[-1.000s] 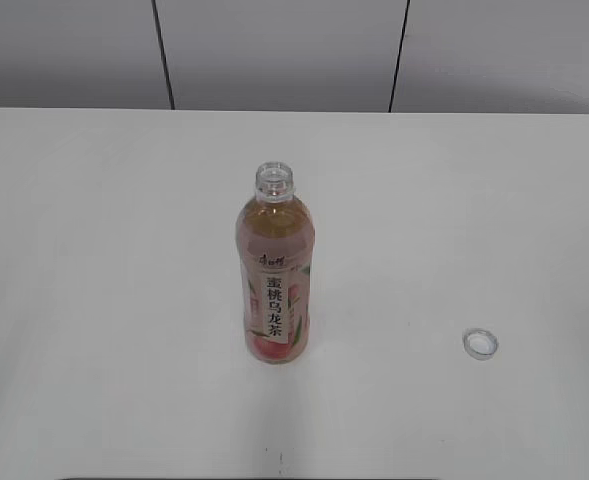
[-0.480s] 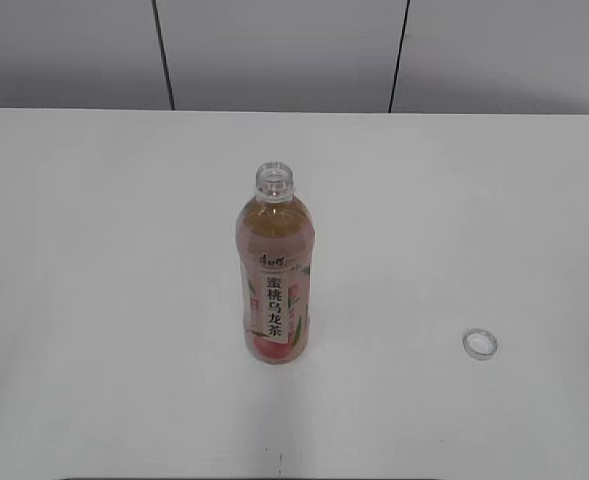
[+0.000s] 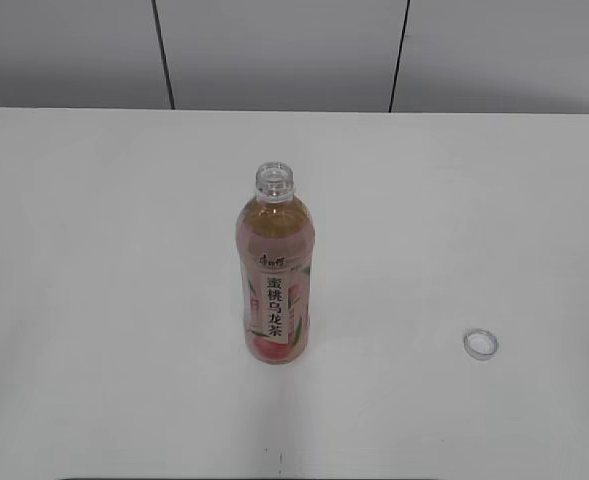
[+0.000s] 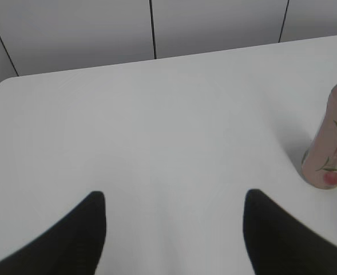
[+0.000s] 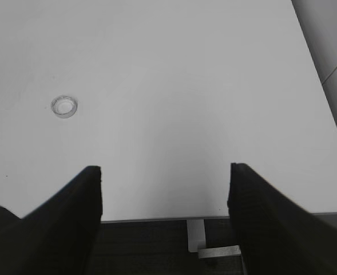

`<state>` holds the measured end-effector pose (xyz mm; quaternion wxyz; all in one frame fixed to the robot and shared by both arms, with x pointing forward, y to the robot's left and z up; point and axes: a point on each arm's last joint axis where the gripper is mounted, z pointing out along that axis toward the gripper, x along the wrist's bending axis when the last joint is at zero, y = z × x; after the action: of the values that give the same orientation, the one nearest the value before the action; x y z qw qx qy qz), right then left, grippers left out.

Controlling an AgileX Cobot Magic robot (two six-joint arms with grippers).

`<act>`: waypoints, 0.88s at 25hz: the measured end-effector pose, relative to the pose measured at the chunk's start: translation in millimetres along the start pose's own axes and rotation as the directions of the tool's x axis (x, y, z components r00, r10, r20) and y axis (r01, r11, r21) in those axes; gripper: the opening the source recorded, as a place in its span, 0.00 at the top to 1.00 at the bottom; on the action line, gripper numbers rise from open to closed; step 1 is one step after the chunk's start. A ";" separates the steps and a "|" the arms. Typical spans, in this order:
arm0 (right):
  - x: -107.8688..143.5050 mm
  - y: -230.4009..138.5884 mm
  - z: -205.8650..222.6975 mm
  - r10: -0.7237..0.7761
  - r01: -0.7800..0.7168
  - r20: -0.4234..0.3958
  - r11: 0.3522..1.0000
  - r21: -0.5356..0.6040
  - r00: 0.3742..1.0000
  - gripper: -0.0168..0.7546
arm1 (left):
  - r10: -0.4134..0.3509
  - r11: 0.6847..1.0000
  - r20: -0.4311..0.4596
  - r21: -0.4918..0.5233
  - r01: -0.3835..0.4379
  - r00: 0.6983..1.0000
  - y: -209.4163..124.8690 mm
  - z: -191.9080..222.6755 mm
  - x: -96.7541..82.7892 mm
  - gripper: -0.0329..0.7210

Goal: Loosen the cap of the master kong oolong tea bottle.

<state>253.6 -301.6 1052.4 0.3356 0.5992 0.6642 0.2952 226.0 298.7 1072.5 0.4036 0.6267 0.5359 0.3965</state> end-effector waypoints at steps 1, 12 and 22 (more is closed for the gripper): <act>0.0 0.0 0.0 0.000 0.000 0.000 1.000 0.000 1.000 0.30 | 0.000 1.000 0.000 0.000 0.000 1.000 0.0 0.0 0.0 0.34; 0.4 -13.6 -18.6 0.007 -0.005 0.015 0.989 -0.145 1.000 0.30 | 0.000 1.000 0.000 0.001 0.000 1.000 -0.2 0.2 0.0 0.35; -0.4 -14.0 -19.4 0.006 -0.002 0.024 0.988 -0.154 1.000 0.30 | 0.000 1.000 0.000 0.001 0.000 1.000 -0.2 0.2 0.0 0.35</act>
<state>229.7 -303.2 1052.9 0.3884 0.5764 0.6342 0.3387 226.1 298.6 1072.3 0.4035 0.6269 0.5361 0.3960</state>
